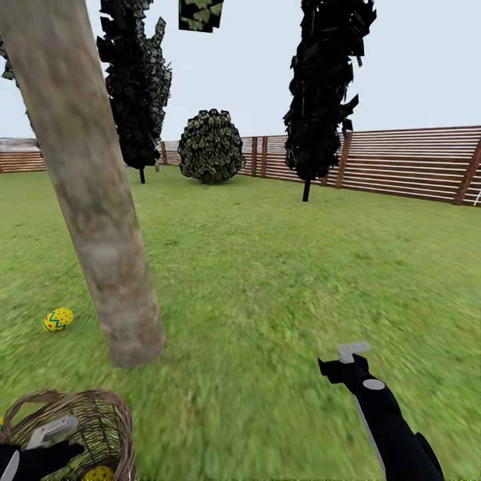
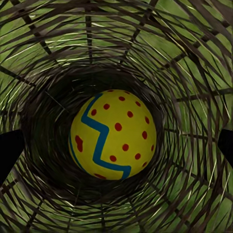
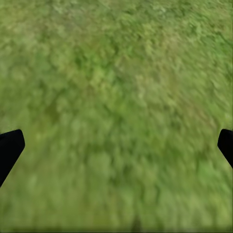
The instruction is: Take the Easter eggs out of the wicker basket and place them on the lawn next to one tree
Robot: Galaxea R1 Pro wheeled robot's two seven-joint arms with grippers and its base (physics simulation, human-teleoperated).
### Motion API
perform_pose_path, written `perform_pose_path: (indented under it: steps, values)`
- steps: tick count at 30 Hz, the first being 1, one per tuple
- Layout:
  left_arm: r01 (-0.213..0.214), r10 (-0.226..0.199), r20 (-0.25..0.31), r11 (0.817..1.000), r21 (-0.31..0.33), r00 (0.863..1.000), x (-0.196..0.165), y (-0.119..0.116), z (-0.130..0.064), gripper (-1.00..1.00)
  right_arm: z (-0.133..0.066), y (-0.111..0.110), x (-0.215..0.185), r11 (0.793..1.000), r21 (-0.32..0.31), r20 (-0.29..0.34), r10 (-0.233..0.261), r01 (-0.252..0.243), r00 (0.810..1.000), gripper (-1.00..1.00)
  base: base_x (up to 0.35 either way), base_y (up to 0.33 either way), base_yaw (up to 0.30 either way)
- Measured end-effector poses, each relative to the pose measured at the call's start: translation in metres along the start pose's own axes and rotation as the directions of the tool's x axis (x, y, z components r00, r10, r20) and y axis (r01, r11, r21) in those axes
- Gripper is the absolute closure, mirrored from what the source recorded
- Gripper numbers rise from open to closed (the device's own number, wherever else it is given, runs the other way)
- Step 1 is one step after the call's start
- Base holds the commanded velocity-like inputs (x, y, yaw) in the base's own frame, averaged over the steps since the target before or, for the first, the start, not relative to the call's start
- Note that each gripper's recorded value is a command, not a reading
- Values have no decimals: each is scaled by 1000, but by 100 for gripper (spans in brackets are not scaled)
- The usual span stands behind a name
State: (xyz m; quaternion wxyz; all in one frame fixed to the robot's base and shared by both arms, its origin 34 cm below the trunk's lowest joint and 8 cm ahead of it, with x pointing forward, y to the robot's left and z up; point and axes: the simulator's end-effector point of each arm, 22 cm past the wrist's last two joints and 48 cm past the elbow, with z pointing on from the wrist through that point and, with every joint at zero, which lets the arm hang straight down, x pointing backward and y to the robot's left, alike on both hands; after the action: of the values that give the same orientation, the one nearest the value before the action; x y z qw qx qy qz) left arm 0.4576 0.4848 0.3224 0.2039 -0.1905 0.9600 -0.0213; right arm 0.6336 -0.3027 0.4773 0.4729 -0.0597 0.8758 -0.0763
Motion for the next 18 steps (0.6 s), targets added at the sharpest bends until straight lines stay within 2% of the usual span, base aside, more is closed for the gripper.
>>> perform_pose_path:
  steps: [18]
  values:
    - [-1,-1,-66,1000,-25,998,23,8,21,-100,20,8,35,1000,-12,-68,-6,5,998,-100,0,0,0]
